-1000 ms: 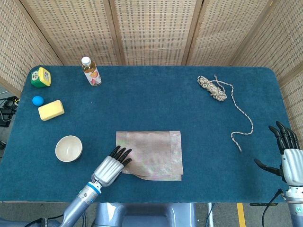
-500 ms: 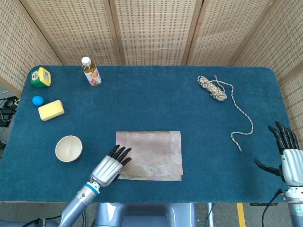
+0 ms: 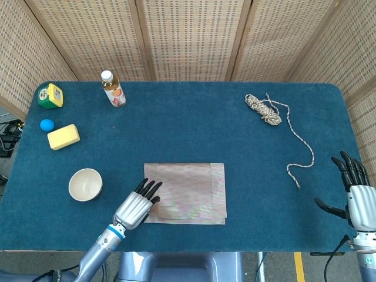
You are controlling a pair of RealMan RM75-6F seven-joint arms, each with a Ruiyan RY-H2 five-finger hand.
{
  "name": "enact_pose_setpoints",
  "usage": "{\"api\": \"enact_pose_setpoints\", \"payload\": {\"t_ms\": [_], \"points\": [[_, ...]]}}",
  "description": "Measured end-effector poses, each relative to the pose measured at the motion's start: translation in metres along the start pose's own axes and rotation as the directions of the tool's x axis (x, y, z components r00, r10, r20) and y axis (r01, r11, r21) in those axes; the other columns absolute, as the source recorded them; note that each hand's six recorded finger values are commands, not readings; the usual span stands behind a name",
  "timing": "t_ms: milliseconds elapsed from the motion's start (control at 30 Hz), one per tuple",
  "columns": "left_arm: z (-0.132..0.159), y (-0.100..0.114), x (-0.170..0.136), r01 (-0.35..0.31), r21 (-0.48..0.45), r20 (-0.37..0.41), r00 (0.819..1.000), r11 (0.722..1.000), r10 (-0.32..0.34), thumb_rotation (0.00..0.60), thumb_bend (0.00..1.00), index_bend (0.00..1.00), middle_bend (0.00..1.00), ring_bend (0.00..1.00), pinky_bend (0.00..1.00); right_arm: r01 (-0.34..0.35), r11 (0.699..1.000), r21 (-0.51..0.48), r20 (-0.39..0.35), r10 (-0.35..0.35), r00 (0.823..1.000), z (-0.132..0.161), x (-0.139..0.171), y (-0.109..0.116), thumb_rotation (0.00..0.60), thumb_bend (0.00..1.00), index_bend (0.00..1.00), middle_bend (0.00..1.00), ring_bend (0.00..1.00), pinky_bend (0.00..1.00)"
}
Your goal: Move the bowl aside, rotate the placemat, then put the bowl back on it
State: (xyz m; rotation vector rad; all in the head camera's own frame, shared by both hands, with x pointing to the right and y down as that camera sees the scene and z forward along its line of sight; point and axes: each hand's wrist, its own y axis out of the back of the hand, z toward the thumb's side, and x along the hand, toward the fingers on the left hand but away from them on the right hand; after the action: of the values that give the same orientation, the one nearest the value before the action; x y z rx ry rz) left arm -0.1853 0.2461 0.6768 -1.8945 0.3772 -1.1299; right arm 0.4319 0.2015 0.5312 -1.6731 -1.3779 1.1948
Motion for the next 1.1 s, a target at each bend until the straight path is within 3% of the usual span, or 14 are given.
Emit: {"api": "enact_pose_setpoints", "payload": {"t_ms": [267, 667, 1100], "points": [[-0.001, 0.002, 0.006, -0.039, 0.002, -0.015, 0.999, 0.999, 0.039, 0.600, 0.55, 0.60, 0.00, 0.00, 0.00, 0.000, 1.000, 0.000, 0.000, 0.000, 1.000, 0.000, 0.000, 0.000, 0.600, 0.11, 0.12, 0.00, 0.00, 0.00], [-0.010, 0.012, 0.006, -0.071, -0.022, -0.034, 0.997, 0.997, 0.070, 0.600, 0.55, 0.63, 0.00, 0.00, 0.00, -0.002, 1.000, 0.001, 0.001, 0.002, 1.000, 0.000, 0.000, 0.000, 0.600, 0.11, 0.12, 0.00, 0.00, 0.00], [-0.060, 0.072, 0.028, -0.182, -0.103, -0.145, 0.975, 0.978, 0.166, 0.600, 0.55, 0.63, 0.00, 0.00, 0.00, -0.007, 1.000, 0.012, 0.029, 0.007, 1.000, -0.008, -0.005, -0.002, 0.600, 0.11, 0.12, 0.00, 0.00, 0.00]]}}
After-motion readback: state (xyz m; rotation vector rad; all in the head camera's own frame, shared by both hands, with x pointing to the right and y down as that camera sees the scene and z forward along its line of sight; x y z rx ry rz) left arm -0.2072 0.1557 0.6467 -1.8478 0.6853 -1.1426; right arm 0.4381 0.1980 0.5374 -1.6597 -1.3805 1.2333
